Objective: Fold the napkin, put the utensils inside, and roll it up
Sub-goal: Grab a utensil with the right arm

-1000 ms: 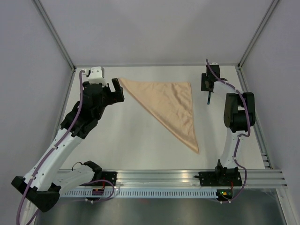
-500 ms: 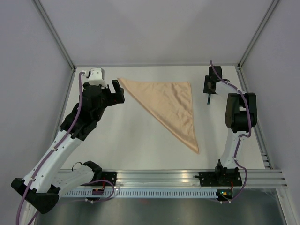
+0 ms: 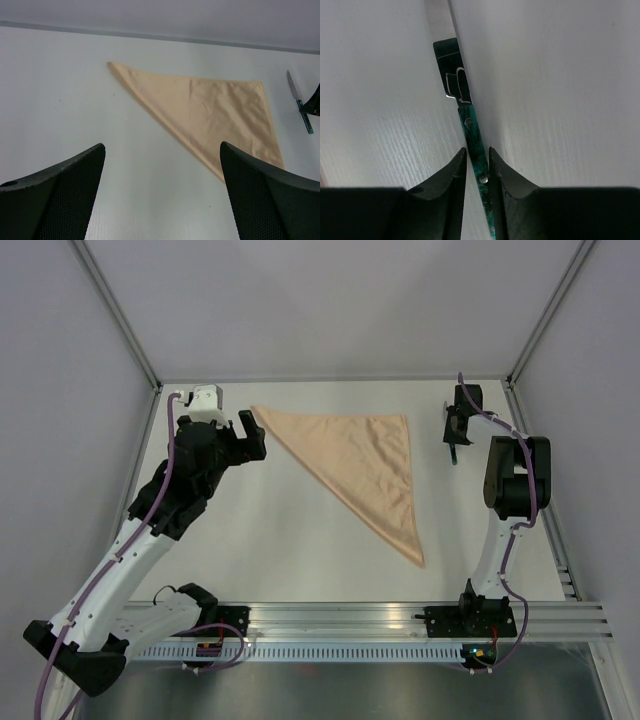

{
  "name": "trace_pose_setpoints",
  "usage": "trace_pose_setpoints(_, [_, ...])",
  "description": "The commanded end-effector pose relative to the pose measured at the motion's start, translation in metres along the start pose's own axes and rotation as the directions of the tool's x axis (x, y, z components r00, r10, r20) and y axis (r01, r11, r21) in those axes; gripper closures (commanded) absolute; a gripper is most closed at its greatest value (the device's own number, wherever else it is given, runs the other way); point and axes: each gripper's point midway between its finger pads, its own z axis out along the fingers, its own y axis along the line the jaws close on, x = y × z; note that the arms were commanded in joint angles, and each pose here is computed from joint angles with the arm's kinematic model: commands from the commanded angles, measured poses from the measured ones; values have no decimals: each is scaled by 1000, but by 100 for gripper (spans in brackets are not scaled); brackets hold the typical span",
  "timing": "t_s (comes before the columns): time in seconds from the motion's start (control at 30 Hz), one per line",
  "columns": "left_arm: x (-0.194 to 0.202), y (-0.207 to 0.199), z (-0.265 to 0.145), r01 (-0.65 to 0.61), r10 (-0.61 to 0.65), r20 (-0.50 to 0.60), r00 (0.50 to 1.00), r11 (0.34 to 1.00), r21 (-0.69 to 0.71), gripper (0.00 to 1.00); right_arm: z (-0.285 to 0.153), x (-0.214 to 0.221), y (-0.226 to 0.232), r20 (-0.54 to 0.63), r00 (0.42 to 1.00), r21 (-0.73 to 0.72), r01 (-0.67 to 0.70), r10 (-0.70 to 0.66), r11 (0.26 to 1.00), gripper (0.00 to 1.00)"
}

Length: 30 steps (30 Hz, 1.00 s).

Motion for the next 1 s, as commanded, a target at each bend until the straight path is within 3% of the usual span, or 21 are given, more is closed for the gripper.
trace_pose_setpoints(0.0, [-9,-2,0,4,-4,36,999,1000,16,0,10,28,-2,-91,996,-8,12,-13,1000,71])
trace_pose_setpoints(0.17, [-8,-2,0,3,-4,35,999,1000,17,0,10,37,2,-120,992,-48,26,-32,998,91])
trace_pose_setpoints(0.2, [-9,-2,-1,6,-6,37,999,1000,18,0,10,38,1,-124,992,-53,25,-31,998,99])
trace_pose_setpoints(0.6, [-18,-3,-4,20,-21,53,998,1000,19,0,-49,-8,8,10,989,-168,149,-149,975,100])
trace_pose_setpoints(0.97, [-29,-5,-6,42,-43,66,997,999,13,0,-112,-8,47,85,963,-329,269,-255,905,100])
